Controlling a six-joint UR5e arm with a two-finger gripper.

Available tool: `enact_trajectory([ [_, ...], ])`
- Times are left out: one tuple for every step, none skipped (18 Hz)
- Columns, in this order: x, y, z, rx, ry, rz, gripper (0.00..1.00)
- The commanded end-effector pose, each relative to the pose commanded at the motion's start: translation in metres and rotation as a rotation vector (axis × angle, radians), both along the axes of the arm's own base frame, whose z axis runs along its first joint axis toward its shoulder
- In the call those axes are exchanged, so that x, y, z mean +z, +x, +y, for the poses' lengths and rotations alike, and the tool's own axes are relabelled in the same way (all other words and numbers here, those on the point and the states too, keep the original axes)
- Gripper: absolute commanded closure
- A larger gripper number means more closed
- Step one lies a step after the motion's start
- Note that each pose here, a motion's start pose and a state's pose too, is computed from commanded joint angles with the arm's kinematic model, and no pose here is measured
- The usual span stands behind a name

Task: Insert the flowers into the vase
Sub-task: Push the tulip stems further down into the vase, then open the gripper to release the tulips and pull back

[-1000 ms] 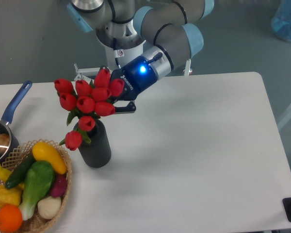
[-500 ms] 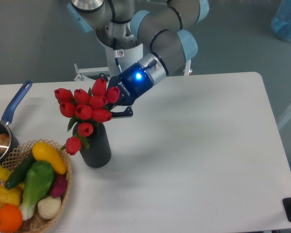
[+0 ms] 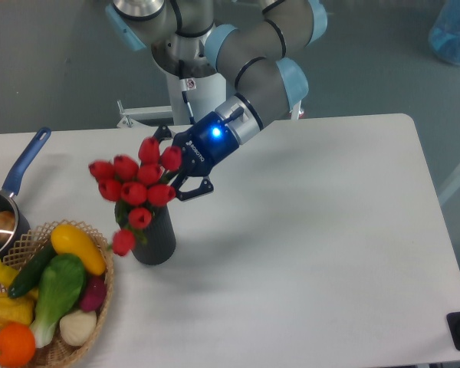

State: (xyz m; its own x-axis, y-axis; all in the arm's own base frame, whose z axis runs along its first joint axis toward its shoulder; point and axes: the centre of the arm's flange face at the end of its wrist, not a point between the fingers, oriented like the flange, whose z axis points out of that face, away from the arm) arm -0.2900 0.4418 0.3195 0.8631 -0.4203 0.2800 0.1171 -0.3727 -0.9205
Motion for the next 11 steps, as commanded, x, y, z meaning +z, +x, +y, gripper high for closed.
enact_trajectory([
  [-0.001,0.000,0.000,0.000,-0.006,0.002,0.42],
  [-0.004,0.000,0.000,0.000,-0.011,0.000,0.39],
  [-0.004,-0.001,0.000,0.000,-0.012,-0.002,0.37],
  [-0.004,-0.002,0.000,0.002,-0.012,-0.002,0.29],
  [-0.005,-0.002,-0.001,0.003,-0.017,-0.001,0.26],
  [-0.007,-0.002,-0.002,0.005,-0.035,0.010,0.15],
  [-0.008,-0.003,-0.004,0.008,-0.071,0.039,0.00],
  [-0.011,-0.004,-0.007,0.010,-0.117,0.070,0.00],
  [-0.011,-0.006,-0.010,0.015,-0.154,0.106,0.00],
  [-0.008,-0.008,-0.012,0.019,-0.174,0.133,0.00],
  [-0.003,-0.008,-0.014,0.022,-0.179,0.153,0.00],
])
